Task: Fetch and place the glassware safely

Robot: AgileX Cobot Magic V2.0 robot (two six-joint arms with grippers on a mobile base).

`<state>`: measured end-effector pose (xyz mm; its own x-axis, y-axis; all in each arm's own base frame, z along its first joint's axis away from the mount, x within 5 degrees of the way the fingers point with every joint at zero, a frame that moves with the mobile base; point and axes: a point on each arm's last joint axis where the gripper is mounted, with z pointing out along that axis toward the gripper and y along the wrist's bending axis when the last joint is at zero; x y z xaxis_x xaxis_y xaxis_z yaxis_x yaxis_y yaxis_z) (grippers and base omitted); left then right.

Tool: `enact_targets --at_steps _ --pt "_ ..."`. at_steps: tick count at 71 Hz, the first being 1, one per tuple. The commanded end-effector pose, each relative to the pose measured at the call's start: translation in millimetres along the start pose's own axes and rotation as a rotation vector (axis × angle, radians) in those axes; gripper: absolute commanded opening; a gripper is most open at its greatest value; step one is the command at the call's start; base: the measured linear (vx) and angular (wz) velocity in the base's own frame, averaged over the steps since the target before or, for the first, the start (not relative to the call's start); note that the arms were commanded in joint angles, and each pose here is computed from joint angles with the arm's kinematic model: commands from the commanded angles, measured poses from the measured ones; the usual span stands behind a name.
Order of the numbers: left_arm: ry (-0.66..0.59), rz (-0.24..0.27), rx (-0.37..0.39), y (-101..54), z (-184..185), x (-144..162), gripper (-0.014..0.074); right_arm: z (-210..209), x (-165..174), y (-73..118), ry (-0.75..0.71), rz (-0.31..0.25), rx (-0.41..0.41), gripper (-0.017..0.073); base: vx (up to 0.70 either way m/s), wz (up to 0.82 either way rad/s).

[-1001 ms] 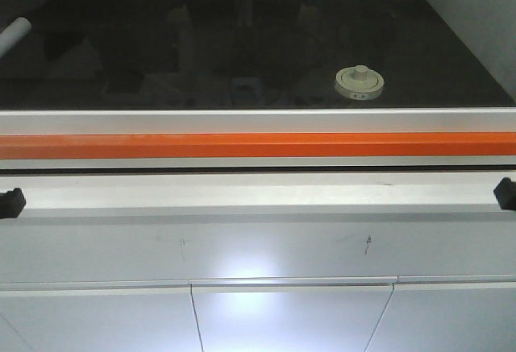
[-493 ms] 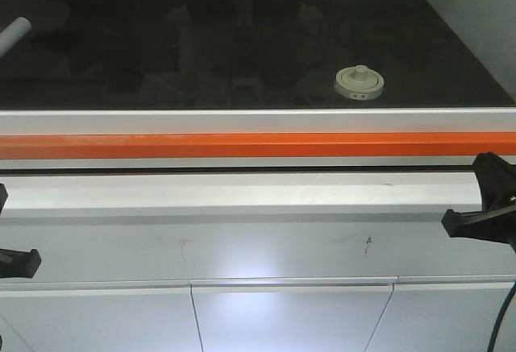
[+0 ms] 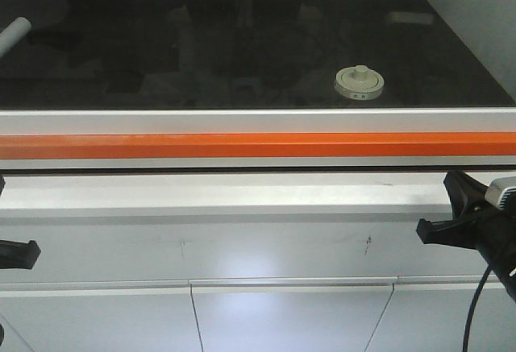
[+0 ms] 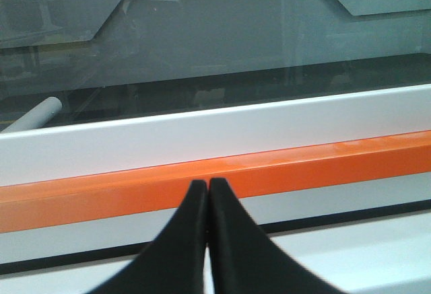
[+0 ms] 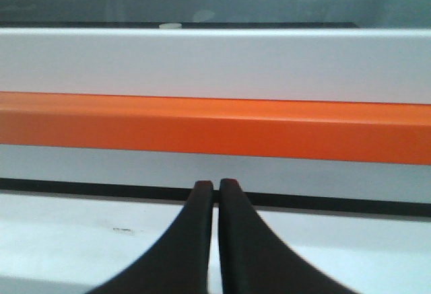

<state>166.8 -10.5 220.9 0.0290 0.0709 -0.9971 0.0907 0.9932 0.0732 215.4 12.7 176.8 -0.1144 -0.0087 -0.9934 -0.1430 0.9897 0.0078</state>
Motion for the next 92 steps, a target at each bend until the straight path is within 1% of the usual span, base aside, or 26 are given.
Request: enact_targets --at_steps 1,18,30,61,78,92 --pt "-0.103 -0.012 -0.012 1.7 2 -13 -0.0007 6 -12 -1.0 -0.13 -0.013 -0.003 -0.0001 0.0 0.0" --pt "-0.103 -0.012 -0.012 1.7 2 -13 -0.0007 24 -4 -3.4 -0.113 -0.007 -0.004 -0.0001 0.0 0.0" --pt "-0.103 -0.012 -0.012 1.7 2 -13 -0.0007 33 0 -4.8 -0.1 -0.051 -0.001 -0.0001 0.0 0.0" --pt "-0.103 -0.012 -0.012 1.7 2 -13 -0.0007 53 2 -8.4 -0.102 -0.049 0.004 -0.0001 0.0 0.0" --pt "-0.103 -0.012 -0.012 1.7 2 -13 -0.0007 62 -6 -14.2 -0.121 -0.037 0.051 -0.0001 0.0 0.0" --pt "-0.099 -0.012 -0.012 1.7 3 -13 -0.0007 66 -9 -14.9 -0.121 -0.039 0.052 -0.0001 0.0 0.0"
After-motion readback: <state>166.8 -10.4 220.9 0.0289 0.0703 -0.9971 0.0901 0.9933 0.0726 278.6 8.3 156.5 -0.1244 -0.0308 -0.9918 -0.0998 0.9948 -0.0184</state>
